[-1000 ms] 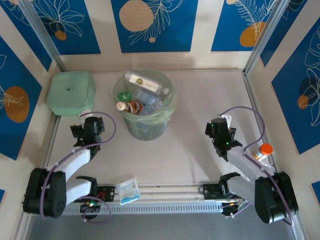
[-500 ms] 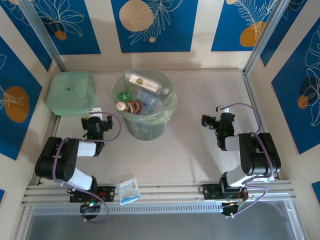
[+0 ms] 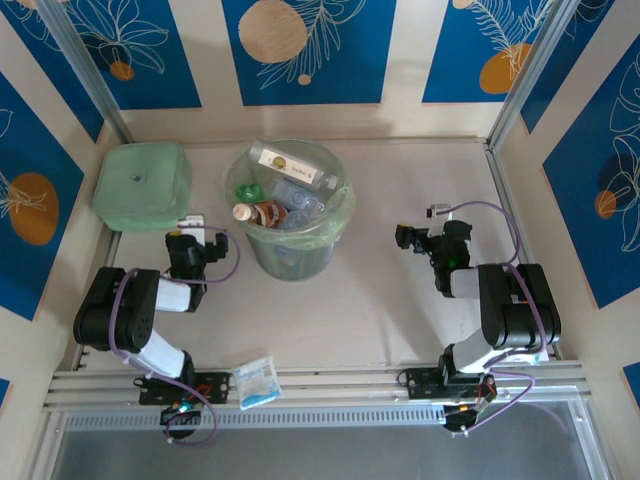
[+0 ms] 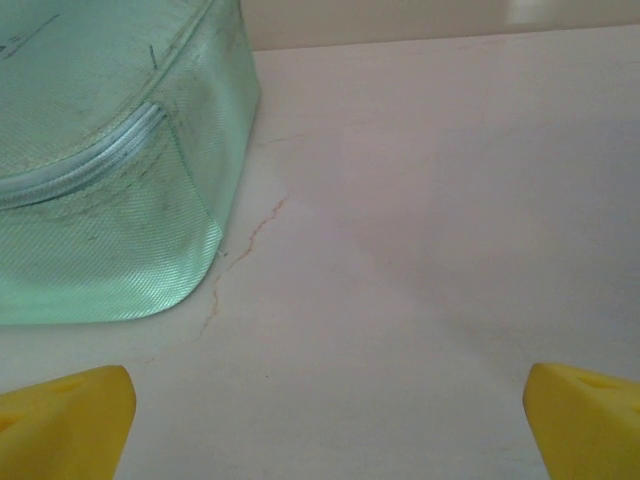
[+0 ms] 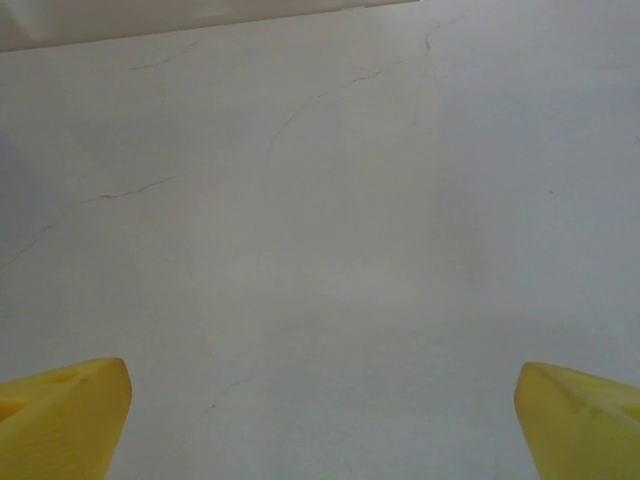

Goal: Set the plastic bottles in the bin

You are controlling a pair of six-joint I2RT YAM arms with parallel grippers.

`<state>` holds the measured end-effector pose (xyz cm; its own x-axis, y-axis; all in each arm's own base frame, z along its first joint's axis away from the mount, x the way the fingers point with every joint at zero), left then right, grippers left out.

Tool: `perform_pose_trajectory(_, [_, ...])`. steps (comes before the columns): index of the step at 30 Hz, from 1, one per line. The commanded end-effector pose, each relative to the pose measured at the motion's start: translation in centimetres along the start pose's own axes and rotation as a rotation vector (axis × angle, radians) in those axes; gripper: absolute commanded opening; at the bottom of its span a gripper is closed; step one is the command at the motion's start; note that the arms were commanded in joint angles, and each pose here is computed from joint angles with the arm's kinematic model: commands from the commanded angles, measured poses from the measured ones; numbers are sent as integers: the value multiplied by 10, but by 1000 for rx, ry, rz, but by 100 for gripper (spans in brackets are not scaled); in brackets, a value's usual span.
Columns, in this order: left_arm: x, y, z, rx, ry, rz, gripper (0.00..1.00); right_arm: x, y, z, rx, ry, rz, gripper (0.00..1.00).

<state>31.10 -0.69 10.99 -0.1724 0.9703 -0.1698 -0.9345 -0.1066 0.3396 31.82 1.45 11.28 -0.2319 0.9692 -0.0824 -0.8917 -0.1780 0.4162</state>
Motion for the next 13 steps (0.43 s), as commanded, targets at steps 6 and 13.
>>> perform_pose_trajectory(6, [-12,-5,9,-5,-39,-94,99,0,-1,13,-50,27,15,99])
perform_pose_trajectory(13, [-12,-5,9,-4,-39,-94,99,1,0,13,-52,33,9,99])
Point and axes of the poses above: each hand's point on the last joint's axis, 136 mm out from that joint toward the fingers, its own y axis back along the fingers, its own x axis along the line the jaws close on, z = x × y, the point moved 8 cm from there along y, back along the fingers, and after that the axes turned 15 degrees about y, right-handed, at the moved point
